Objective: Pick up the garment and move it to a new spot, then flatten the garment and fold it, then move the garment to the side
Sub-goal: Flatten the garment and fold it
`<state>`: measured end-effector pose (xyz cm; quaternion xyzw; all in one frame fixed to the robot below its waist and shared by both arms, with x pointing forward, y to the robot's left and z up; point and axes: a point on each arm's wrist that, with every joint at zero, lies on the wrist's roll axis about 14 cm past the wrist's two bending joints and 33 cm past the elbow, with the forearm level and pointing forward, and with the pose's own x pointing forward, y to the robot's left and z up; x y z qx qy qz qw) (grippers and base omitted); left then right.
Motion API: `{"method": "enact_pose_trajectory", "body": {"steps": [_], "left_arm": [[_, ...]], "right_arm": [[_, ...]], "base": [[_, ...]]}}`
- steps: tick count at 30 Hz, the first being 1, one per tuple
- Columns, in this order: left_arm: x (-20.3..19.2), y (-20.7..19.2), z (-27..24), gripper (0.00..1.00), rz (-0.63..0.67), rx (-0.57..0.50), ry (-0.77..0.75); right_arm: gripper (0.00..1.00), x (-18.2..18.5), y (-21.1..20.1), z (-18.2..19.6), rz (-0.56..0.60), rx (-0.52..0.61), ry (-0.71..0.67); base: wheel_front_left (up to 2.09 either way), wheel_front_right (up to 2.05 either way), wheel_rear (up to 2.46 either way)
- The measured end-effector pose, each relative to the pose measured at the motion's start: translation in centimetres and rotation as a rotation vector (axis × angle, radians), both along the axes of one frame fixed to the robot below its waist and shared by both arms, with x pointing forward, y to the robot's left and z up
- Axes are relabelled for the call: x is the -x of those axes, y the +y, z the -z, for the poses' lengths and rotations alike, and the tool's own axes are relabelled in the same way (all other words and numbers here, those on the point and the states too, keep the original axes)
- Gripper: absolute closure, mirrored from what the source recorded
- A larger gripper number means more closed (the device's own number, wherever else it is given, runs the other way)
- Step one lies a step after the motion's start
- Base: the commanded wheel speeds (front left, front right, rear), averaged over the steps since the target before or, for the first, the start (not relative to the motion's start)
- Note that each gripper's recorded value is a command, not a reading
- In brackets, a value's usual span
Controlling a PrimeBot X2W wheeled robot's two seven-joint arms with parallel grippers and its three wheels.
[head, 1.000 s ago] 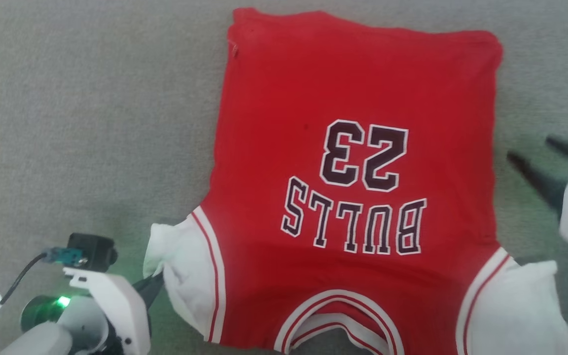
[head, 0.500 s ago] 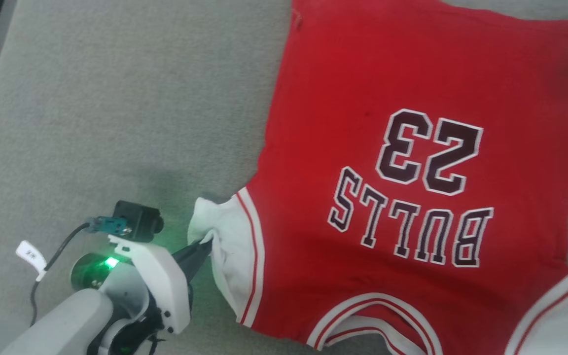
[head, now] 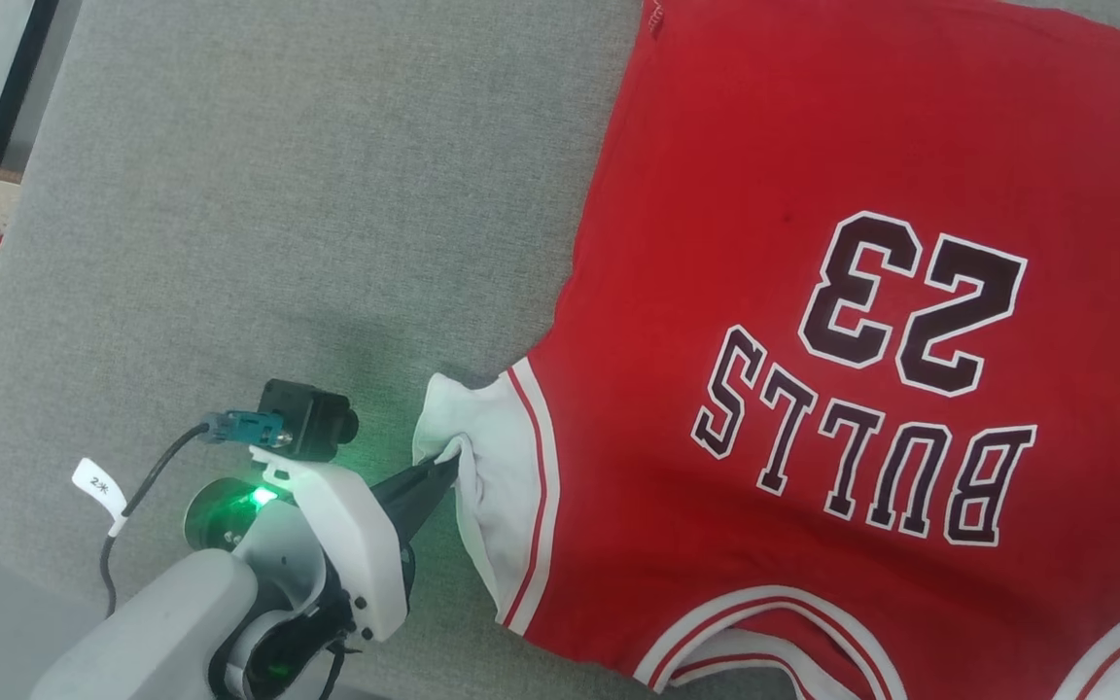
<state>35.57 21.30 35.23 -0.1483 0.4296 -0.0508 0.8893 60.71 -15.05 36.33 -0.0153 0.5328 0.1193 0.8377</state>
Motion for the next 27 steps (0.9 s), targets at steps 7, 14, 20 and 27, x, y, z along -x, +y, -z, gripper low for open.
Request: {"method": "enact_pose_trajectory", "body": {"steps": [7, 14, 20, 27], "left_arm": [[-0.4, 0.1, 0.1, 1.0, 0.001, 0.003, -0.008], [-1.4, 0.1, -0.2, 1.0, 0.02, -0.012, -0.033], [-2.8, -0.1, -0.8, 1.0, 0.06, -0.037, -0.059], [-5.4, -1.2, -1.7, 1.0, 0.119, -0.058, -0.11]], "right_arm": [[1.0, 0.6, -0.1, -0.6, -0.004, -0.006, 0.009], [1.0, 2.6, -1.2, -1.9, -0.025, 0.004, 0.005], [1.0, 5.6, -2.9, -3.1, -0.059, 0.026, -0.02], [1.0, 10.7, -4.5, -4.0, -0.067, -0.005, -0.034]], "base": [[0.0, 0.0, 0.0], [0.0, 0.0, 0.0], [0.0, 0.0, 0.0], [0.0, 0.0, 0.0]]}}
